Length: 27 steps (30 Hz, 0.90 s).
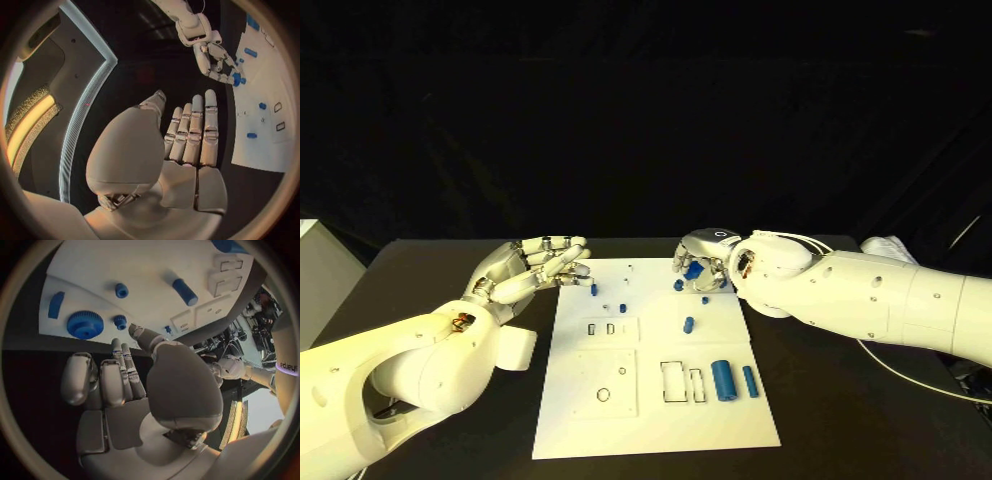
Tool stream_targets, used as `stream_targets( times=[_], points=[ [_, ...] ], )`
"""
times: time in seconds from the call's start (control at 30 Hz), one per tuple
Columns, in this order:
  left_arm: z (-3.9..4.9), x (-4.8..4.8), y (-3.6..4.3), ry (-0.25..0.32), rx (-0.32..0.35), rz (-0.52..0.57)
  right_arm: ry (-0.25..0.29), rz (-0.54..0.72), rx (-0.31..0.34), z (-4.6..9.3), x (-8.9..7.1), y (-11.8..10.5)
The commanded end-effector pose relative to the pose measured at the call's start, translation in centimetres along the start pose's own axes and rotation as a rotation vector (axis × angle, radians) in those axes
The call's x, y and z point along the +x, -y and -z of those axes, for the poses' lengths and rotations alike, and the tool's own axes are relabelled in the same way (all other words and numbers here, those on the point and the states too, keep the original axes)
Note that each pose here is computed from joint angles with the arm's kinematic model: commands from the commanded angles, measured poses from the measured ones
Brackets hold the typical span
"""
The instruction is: Assemble the parts on the task board
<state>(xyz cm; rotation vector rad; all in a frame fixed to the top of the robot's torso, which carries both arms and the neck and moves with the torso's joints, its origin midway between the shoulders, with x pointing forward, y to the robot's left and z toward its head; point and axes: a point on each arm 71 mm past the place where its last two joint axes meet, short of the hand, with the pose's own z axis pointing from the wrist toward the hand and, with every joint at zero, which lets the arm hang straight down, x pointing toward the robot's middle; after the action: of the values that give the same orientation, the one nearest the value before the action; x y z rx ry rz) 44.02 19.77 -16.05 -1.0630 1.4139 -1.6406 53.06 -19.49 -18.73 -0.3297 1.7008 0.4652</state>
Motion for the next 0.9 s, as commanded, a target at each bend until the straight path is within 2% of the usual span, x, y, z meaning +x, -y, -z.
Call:
stream_targets(
  times=[0.03,0.9],
  points=[
    [-0.02,0.36,0.14,-0.022,0.006,0.003,-0.035,0.034,0.007,-0.06,0.38,0.01],
    [0.04,0.25,0.11,-0.017,-0.003,0.000,-0.041,0.036,0.020,-0.59,0.65,0.05]
  ],
)
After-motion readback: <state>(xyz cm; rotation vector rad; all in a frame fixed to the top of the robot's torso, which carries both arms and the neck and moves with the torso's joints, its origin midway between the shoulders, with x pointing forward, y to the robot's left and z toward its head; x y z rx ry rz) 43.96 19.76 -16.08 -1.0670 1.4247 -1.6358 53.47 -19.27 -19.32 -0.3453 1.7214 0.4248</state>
